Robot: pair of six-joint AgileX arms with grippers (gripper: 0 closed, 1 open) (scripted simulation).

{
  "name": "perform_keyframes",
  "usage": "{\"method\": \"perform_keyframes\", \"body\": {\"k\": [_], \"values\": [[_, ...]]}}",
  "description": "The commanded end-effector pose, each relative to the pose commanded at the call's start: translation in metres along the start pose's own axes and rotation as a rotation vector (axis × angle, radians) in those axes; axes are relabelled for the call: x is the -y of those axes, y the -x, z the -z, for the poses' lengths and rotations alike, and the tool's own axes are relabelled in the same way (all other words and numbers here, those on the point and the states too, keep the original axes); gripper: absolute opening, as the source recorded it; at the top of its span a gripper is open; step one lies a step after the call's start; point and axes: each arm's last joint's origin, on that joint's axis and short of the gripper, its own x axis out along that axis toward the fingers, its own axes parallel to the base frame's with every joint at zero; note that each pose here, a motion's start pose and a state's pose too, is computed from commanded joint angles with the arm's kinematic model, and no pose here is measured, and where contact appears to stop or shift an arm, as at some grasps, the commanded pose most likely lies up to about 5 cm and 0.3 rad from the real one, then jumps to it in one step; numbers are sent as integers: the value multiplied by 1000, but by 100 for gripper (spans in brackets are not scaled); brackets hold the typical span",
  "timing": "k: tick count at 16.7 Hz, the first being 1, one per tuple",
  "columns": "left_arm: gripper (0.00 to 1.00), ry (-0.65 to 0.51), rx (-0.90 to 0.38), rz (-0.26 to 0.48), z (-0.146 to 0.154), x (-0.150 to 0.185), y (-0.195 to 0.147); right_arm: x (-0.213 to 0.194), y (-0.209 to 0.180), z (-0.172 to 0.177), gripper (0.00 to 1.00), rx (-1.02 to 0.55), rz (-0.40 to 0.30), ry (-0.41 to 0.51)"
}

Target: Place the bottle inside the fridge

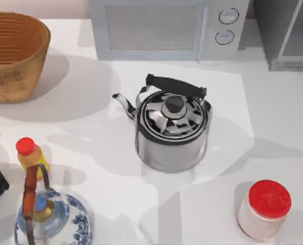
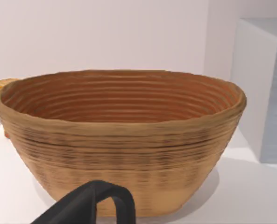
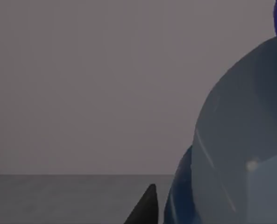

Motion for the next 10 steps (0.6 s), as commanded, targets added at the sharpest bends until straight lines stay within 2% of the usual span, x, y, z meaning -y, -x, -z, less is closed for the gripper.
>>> {"method": "perform_keyframes", "body": {"k": [1,10], "values": [[100,0,0,0,0,0,0,0,0,0,1,0,0,0],[100,0,0,0,0,0,0,0,0,0,68,0,0,0]]}}
